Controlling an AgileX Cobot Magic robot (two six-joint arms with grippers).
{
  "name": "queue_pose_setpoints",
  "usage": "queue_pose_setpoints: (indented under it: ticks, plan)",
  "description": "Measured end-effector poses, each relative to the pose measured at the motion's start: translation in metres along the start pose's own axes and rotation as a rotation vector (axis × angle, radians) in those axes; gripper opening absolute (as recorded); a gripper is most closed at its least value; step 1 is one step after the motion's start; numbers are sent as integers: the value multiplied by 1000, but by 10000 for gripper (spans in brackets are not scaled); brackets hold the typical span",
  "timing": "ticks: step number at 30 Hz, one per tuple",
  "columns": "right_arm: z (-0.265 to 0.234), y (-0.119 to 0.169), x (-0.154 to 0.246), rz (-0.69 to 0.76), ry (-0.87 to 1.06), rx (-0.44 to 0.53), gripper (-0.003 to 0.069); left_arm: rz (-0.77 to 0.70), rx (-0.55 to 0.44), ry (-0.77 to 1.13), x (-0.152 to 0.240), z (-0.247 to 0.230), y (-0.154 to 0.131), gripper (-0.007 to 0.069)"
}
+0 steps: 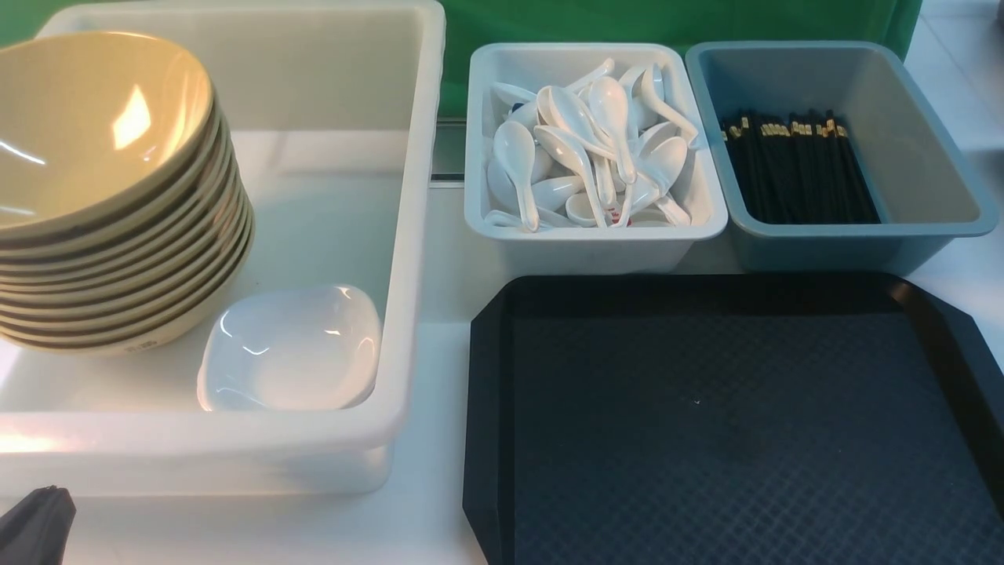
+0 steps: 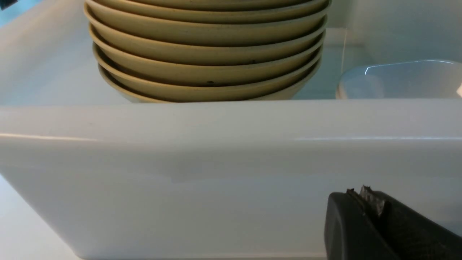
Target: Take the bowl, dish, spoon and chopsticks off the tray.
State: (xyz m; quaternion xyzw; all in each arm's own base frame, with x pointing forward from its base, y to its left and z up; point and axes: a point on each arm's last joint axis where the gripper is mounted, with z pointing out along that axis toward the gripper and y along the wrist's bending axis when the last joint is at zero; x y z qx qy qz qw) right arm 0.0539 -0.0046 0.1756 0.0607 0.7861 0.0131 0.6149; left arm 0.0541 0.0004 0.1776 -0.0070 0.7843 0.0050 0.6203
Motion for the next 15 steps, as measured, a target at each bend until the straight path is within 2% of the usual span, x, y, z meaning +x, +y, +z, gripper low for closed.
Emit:
queue_pose_setpoints:
  ticks: [15]
  plan:
    - [0,0,0,0,0,0,90,0,0,0,0,0,0,-15]
